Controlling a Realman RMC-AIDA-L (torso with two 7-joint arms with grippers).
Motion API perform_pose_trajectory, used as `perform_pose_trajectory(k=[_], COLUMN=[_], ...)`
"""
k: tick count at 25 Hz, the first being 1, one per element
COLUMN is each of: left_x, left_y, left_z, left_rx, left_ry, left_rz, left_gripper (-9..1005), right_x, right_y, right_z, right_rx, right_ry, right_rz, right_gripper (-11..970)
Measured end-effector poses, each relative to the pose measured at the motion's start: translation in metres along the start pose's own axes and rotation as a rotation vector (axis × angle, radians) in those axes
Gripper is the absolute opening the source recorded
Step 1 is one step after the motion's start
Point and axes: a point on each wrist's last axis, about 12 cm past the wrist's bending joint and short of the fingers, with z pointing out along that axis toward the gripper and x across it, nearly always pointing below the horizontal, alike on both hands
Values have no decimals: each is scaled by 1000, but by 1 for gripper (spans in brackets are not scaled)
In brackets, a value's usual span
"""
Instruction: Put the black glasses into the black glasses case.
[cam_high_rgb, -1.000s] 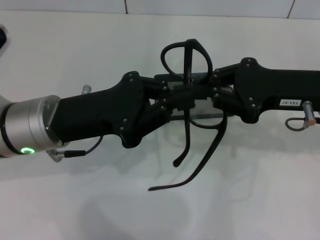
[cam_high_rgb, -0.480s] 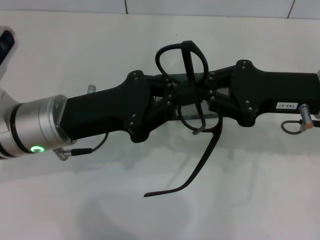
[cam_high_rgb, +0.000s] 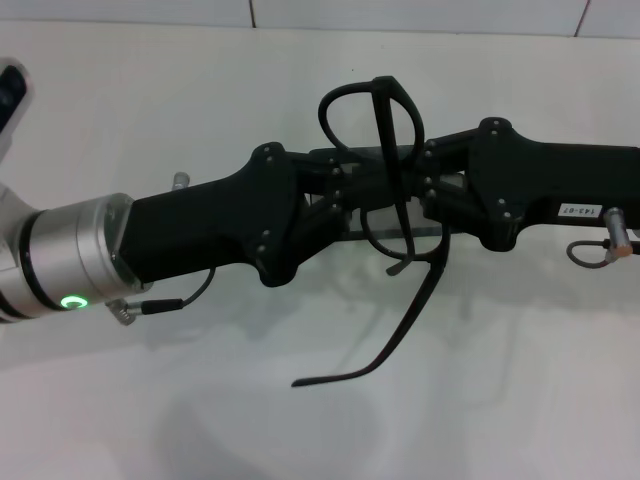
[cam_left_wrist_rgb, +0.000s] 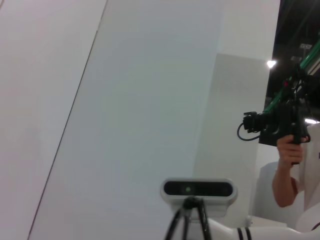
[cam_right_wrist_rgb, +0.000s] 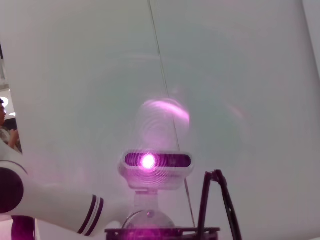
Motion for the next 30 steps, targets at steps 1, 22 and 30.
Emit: perform_pose_trajectory(k=[1,22,30], left_x=[0,2,9], left_y=[-1,-17,-24], left_z=[0,2,31], left_rx=[4,160,305], left_ry=[-2,21,40], left_rz=[0,-11,23], left_gripper=[52,50,50], right_x=[0,-32,-25], right_y=[0,22,-2], right_z=[-1,-66,-30], right_rx=[4,-5,6], right_ry=[-7,-412,-486], right_rz=[-1,-173,-206], right_gripper=[102,101,101])
